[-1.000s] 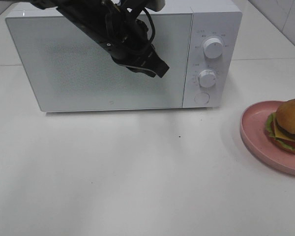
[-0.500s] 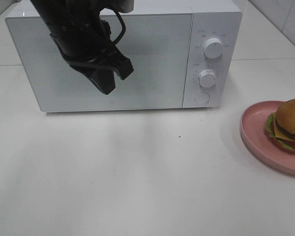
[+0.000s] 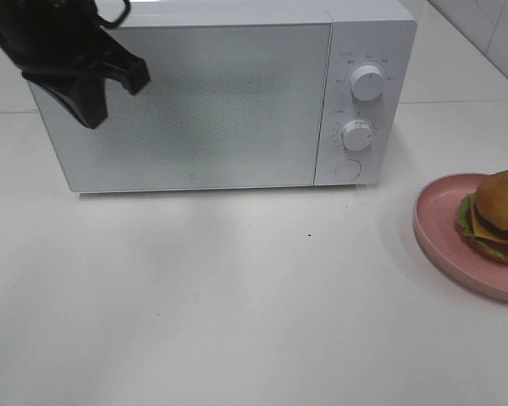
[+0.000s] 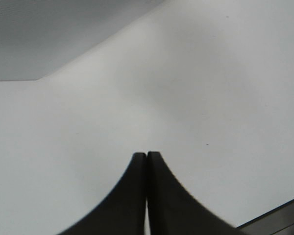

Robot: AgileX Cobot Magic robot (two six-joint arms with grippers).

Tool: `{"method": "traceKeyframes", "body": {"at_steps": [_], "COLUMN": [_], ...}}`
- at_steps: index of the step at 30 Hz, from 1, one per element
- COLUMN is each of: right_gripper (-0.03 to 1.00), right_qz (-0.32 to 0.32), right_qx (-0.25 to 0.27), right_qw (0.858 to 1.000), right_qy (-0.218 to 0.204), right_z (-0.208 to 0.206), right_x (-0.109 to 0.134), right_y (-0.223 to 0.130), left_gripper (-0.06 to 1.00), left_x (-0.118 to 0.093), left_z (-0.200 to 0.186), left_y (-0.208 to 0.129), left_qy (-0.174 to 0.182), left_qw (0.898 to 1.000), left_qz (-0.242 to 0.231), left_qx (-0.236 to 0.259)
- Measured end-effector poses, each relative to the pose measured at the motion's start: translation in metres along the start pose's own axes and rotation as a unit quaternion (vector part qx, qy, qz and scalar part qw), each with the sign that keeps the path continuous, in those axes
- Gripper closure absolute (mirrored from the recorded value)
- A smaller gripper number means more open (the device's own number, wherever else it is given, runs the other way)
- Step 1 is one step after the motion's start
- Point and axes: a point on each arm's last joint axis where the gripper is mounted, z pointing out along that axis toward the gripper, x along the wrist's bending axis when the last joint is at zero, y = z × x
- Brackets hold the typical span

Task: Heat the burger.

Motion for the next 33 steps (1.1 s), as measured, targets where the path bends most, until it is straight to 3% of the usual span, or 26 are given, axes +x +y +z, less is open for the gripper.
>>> {"method": "traceKeyframes", "body": {"at_steps": [2,3,5,8,12,19,21,24,26,29,31,33], "right_gripper": [0.33,0.33,0.33,0.33,0.33,0.33,0.33,0.33,0.33,0.33,0.33,0.33], "right_qz": [0.000,0.000,0.000,0.000,0.000,0.000,0.000,0.000,0.000,0.000,0.000,0.000], "right_qx": [0.000,0.000,0.000,0.000,0.000,0.000,0.000,0.000,0.000,0.000,0.000,0.000], "right_qw": [1.000,1.000,1.000,1.000,1.000,1.000,1.000,1.000,1.000,1.000,1.000,1.000], "right_qy": [0.000,0.000,0.000,0.000,0.000,0.000,0.000,0.000,0.000,0.000,0.000,0.000], "right_z": [0.000,0.000,0.000,0.000,0.000,0.000,0.000,0.000,0.000,0.000,0.000,0.000], "right_x": [0.000,0.000,0.000,0.000,0.000,0.000,0.000,0.000,0.000,0.000,0.000,0.000], "right_y": [0.000,0.000,0.000,0.000,0.000,0.000,0.000,0.000,0.000,0.000,0.000,0.000], "left_gripper": [0.94,0.94,0.94,0.94,0.94,0.94,0.94,0.94,0.94,0.94,0.94,0.94], "left_x": [0.027,0.027,0.059,0.069,0.090,0.080,0.069,0.066,0.054,0.051,0.039,0.036], "left_z": [-0.008,-0.008,-0.020,-0.024,-0.036,-0.050,-0.062,-0.066,-0.077,-0.080,-0.093,-0.094], "left_y": [-0.008,-0.008,-0.025,-0.031,-0.061,-0.098,-0.127,-0.134,-0.162,-0.170,-0.200,-0.206], "left_qy": [0.006,0.006,0.019,0.023,0.038,0.043,0.045,0.046,0.045,0.046,0.047,0.048], "left_qw": [0.999,0.999,0.995,0.993,0.984,0.982,0.982,0.982,0.981,0.980,0.977,0.976], "left_qz": [-0.042,-0.042,-0.097,-0.115,-0.175,-0.182,-0.182,-0.182,-0.182,-0.182,-0.182,-0.181], "left_qx": [-0.006,-0.006,-0.014,-0.015,-0.016,-0.018,-0.030,-0.035,-0.057,-0.065,-0.101,-0.107]}}
